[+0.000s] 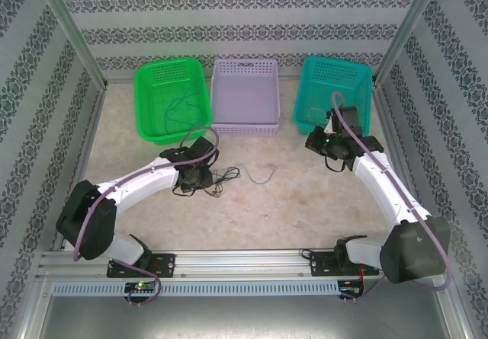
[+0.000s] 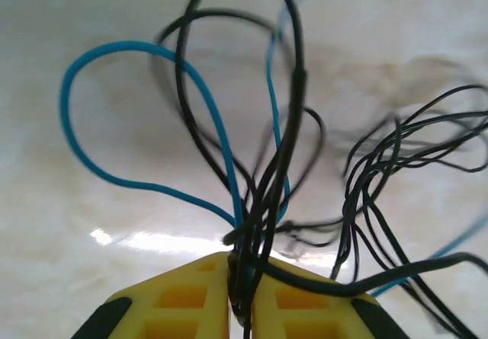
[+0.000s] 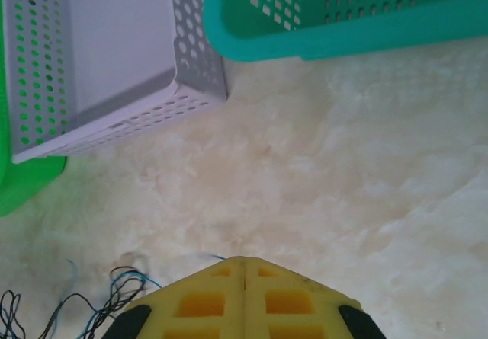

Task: Untangle the cables

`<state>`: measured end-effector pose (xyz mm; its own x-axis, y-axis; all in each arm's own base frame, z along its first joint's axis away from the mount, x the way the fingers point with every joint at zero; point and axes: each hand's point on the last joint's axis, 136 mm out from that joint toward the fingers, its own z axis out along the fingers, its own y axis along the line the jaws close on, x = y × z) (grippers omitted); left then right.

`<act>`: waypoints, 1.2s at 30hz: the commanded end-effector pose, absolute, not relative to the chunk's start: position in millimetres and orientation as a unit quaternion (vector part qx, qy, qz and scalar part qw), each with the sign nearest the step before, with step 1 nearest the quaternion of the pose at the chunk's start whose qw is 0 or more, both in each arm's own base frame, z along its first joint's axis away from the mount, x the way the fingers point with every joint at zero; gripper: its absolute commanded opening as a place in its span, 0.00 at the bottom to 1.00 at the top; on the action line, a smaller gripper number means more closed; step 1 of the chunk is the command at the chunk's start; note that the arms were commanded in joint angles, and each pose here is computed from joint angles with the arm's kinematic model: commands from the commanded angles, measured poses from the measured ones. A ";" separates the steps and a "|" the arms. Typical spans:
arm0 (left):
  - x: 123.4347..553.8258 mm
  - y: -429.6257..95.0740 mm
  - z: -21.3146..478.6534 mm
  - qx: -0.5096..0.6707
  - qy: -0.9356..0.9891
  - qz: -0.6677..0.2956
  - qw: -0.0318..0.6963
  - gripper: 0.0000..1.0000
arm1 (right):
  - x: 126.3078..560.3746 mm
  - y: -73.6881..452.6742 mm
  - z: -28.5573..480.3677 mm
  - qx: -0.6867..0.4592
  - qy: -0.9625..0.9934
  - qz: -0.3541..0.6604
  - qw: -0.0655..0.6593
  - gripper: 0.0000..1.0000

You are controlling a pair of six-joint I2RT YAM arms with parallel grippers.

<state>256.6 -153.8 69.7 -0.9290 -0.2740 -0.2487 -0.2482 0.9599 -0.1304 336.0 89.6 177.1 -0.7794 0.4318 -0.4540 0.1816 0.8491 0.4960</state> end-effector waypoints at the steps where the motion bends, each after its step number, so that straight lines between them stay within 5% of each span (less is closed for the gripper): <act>1: 244.9 -134.4 63.5 -0.146 0.983 0.000 0.114 0.19 | 336.8 89.5 183.6 0.153 0.919 0.198 0.304 0.00; 10: 247.4 -137.2 66.3 -0.144 0.983 -0.007 0.116 0.22 | 319.1 121.9 161.7 0.126 0.935 0.204 0.261 0.00; 17: 255.8 -155.1 115.5 -0.158 0.970 -0.089 0.159 0.50 | 301.4 213.0 116.8 0.082 0.948 0.228 0.207 0.48; 21: 245.7 -180.0 119.9 -0.211 0.959 -0.159 0.106 0.62 | 314.7 249.9 82.9 0.122 0.938 0.280 0.166 0.57; 28: 233.3 -223.3 106.0 -0.411 0.866 -0.282 0.031 0.69 | 342.1 257.0 45.2 0.209 0.920 0.298 0.146 0.56; 36: 239.2 -248.7 91.6 -0.444 0.849 -0.286 -0.002 0.72 | 354.1 258.0 12.7 0.255 0.913 0.291 0.128 0.44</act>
<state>234.2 -229.7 90.7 -0.6556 -0.7331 0.1809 -0.7093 0.5157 -0.4805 332.8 248.2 21.2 -0.8681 0.4877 -0.0931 0.3672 0.7568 0.5407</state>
